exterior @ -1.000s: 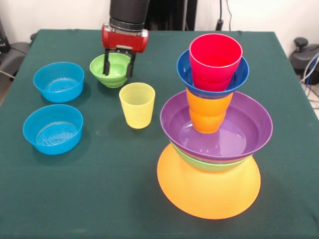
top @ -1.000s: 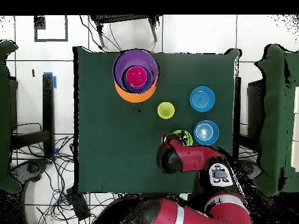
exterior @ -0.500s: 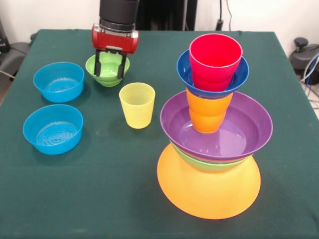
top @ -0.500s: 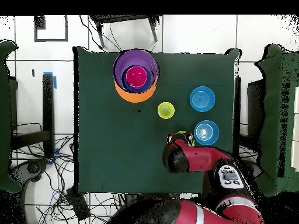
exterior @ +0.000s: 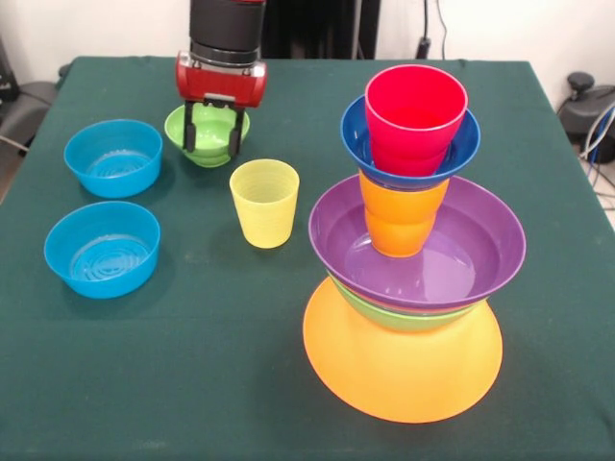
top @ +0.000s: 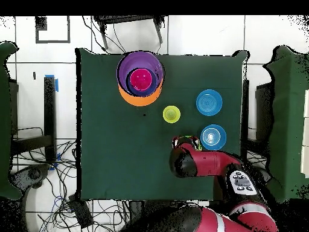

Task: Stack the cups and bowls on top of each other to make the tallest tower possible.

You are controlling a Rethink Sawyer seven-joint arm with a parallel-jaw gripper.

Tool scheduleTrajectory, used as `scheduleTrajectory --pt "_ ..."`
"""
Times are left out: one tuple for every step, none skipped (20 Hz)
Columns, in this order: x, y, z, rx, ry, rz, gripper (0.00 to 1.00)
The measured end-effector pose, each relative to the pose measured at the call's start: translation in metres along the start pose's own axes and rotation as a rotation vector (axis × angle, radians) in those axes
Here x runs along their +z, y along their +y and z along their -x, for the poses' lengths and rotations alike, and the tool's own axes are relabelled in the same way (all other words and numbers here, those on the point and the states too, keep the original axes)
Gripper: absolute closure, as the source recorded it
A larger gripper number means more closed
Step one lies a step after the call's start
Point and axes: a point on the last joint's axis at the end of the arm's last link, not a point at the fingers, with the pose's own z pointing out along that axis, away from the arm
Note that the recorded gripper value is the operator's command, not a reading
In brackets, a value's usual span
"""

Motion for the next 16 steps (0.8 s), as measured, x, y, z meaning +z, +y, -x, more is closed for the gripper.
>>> scheduleTrajectory --pt "0.0 0.001 0.0 0.003 0.004 0.003 0.0" --pt "0.0 0.001 0.0 0.009 0.009 0.007 0.0" --pt "0.0 0.002 0.001 0.012 0.01 0.009 0.0" --pt "0.0 0.002 0.001 0.014 0.011 0.01 0.0" --pt "-0.001 0.003 0.002 0.019 0.014 0.013 0.0" --pt "-0.001 0.004 0.002 0.021 0.016 0.014 0.0" --pt "-0.001 0.004 0.002 0.022 0.017 0.014 0.0" --pt "-0.001 0.005 0.002 0.024 0.021 0.015 0.0" --pt "-0.001 0.006 0.003 0.025 0.022 0.015 0.0" --pt "-0.002 0.008 0.003 0.024 0.026 0.016 0.0" --pt "-0.002 0.009 0.003 0.022 0.029 0.016 0.0" --pt "-0.002 0.01 0.003 0.022 0.03 0.016 0.0" --pt "-0.003 0.012 0.003 0.018 0.033 0.015 0.0" --pt "-0.003 0.013 0.003 0.016 0.034 0.015 0.0" --pt "-0.003 0.014 0.003 0.013 0.034 0.014 0.0" --pt "-0.005 0.016 0.004 0.005 0.034 0.011 0.0"
